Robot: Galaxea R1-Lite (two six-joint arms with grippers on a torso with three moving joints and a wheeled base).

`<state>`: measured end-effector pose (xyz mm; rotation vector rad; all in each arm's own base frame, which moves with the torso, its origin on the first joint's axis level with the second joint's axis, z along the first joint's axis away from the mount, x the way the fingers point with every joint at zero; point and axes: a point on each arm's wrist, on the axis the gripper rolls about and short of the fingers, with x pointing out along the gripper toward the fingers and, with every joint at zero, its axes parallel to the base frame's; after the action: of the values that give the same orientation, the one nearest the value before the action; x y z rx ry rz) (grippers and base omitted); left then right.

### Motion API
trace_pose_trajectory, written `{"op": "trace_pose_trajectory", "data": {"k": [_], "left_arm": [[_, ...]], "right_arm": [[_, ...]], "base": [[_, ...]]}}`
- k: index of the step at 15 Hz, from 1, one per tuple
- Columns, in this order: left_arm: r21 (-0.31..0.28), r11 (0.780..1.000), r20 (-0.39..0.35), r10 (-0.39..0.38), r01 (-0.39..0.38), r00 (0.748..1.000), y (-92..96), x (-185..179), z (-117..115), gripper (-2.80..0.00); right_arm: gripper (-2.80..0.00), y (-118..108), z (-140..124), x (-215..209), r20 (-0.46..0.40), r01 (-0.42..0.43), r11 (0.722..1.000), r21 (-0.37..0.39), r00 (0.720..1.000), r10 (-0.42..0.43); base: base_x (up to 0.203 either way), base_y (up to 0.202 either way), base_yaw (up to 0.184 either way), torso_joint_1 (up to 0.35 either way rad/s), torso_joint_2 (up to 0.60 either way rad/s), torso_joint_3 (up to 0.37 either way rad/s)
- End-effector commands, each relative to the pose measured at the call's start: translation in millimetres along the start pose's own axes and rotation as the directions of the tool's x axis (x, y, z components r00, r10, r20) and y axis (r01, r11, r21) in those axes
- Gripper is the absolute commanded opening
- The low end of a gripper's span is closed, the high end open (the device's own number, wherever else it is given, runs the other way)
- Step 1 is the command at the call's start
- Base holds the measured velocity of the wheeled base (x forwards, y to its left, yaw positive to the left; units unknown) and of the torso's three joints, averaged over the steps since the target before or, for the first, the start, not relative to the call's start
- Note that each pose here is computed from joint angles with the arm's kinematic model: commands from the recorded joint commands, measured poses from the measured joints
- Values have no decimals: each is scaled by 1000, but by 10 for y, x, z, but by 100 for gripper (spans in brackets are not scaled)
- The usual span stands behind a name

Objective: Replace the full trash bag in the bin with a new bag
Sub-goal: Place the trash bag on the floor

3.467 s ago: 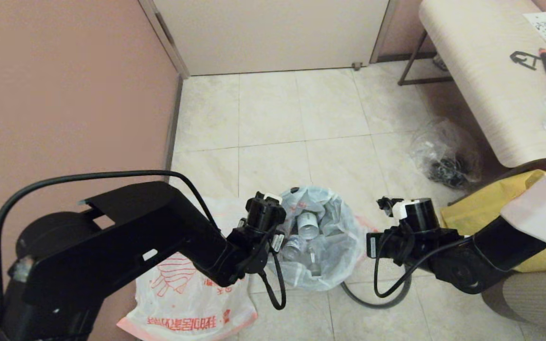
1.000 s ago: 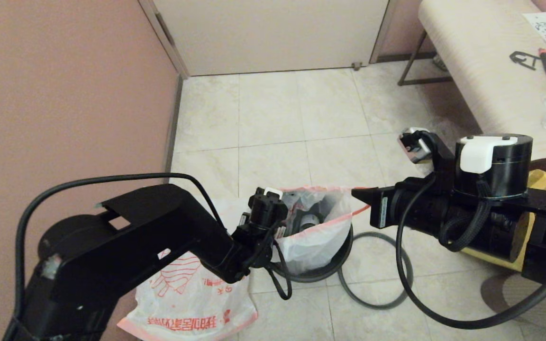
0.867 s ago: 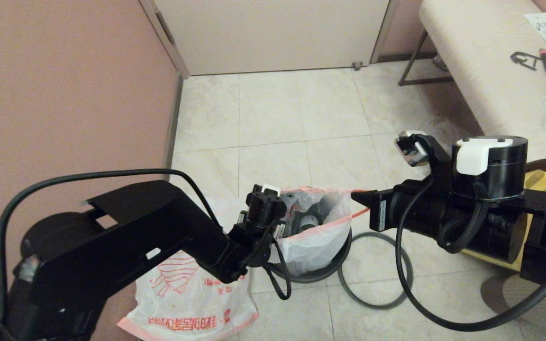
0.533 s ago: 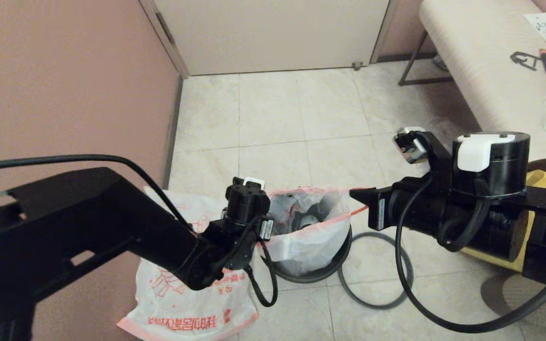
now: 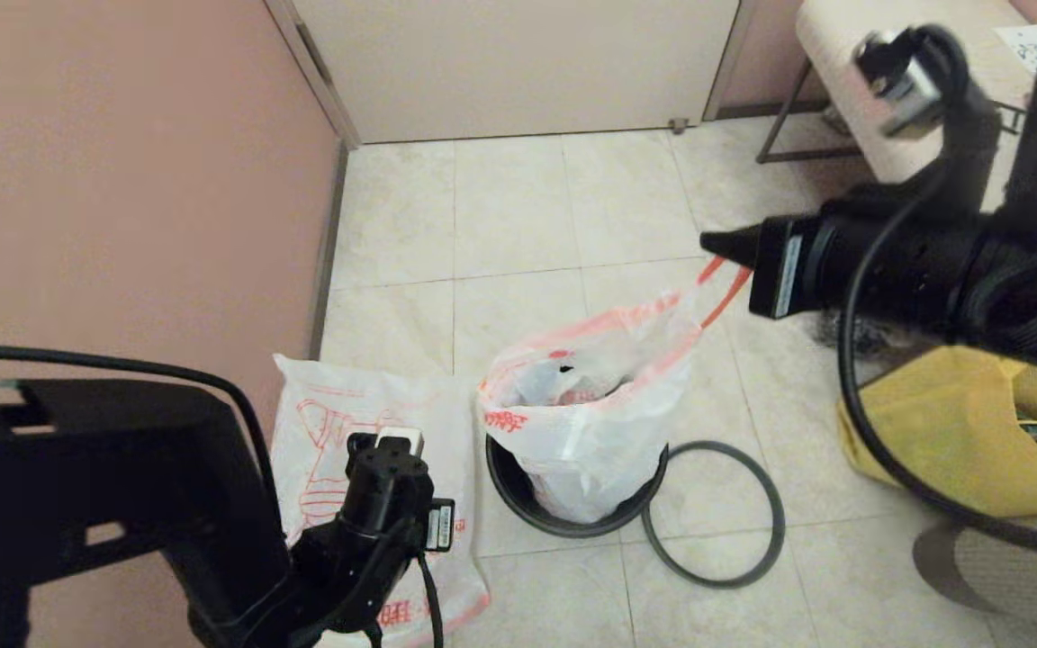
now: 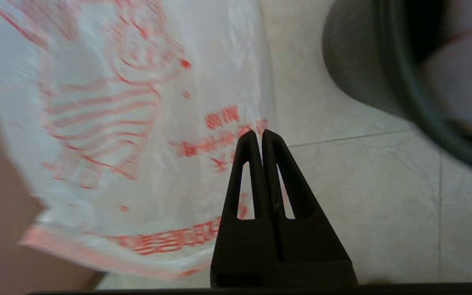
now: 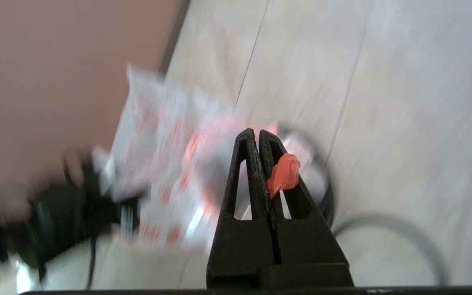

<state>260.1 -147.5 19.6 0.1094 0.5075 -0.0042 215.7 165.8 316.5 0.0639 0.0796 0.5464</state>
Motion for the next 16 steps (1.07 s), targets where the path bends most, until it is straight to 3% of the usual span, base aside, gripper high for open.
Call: {"op": "trace_pose_trajectory", "data": {"k": [1,3,5,7,9,12,14,16], "left_arm": [[8,1000,-26,0,0,1000,-11,194,-420,-280],[39,999,-19,-25,26,999,-13,236,-653,-280],[47,998,2,-51,51,999,-27,213,-630,-280],[41,996,19,-76,75,997,-50,198,-580,-280],[41,996,22,-82,81,996,-53,196,-568,-280],[36,996,26,-80,79,996,-47,208,-557,-280],[34,996,30,-80,79,996,-44,209,-547,-280],[36,996,31,-81,80,996,-54,217,-548,-280]], "right_arm": [[-280,57,331,-129,88,-3,1000,-9,996,4],[-280,111,703,-272,175,24,999,-31,984,-18],[-280,115,1067,-411,282,104,992,-68,956,-81],[-280,75,1367,-565,382,239,965,-107,906,-182],[-280,-36,1591,-722,459,345,934,-93,847,-267],[-280,-324,1682,-764,492,482,873,-75,780,-388],[-280,-564,1615,-599,462,535,843,-52,761,-455],[-280,-964,1417,-223,383,579,815,-15,757,-530]], "base": [[0,0,0,0,0,0],[0,0,0,0,0,0],[0,0,0,0,0,0],[0,0,0,0,0,0],[0,0,0,0,0,0],[0,0,0,0,0,0],[0,0,0,0,0,0],[0,0,0,0,0,0]]}}
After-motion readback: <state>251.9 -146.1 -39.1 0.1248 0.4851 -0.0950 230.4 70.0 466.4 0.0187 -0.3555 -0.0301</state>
